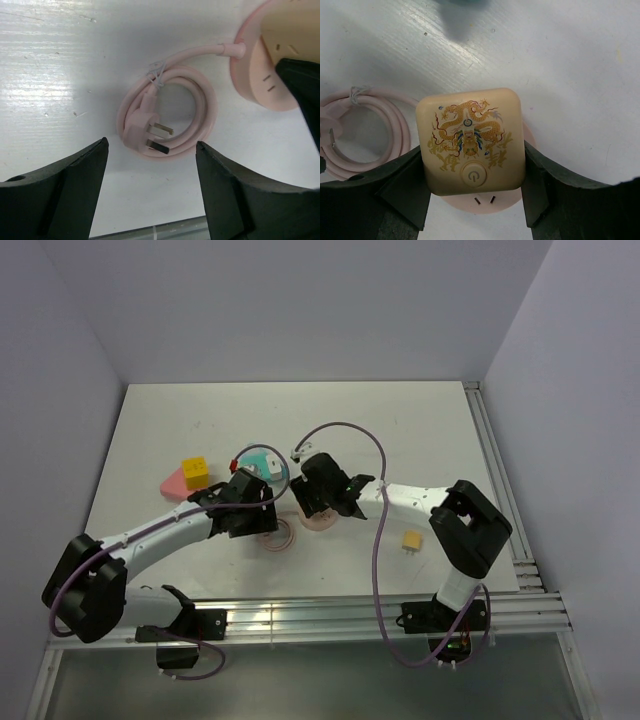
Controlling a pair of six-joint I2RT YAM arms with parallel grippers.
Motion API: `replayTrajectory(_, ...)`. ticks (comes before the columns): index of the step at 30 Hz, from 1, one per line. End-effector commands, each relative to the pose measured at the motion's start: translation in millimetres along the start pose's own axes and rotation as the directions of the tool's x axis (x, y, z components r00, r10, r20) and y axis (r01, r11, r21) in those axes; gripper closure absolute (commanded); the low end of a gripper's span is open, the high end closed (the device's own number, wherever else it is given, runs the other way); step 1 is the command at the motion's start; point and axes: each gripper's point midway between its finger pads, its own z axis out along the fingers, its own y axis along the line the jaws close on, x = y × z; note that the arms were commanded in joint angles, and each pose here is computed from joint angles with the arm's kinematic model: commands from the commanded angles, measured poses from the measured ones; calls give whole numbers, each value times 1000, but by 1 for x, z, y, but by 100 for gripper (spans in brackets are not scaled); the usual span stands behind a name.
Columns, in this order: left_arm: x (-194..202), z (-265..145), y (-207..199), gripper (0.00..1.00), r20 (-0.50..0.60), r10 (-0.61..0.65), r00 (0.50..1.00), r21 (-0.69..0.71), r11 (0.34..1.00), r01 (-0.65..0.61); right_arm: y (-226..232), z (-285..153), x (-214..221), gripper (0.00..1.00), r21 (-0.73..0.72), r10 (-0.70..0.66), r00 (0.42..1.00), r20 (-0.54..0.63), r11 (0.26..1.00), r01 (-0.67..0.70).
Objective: Insert the plug
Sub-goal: Insert the plug into the socket.
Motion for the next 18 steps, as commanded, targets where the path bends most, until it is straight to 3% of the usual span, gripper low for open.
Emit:
replayTrajectory(1, -21, -21, -20, 23, 52, -20, 998, 74, 997, 17, -2, 2, 32, 100, 18, -9, 996, -87, 1000, 10)
replayTrajectory(11, -44, -53, -37, 20, 90, -32, 995, 143, 989, 19, 8, -9, 38, 100, -10, -31, 997, -71, 999, 31)
replayTrajectory(18, -63, -41, -46, 17, 68, -42, 997, 163, 986, 30, 10, -15, 34, 100, -25, -38, 998, -50, 999, 37)
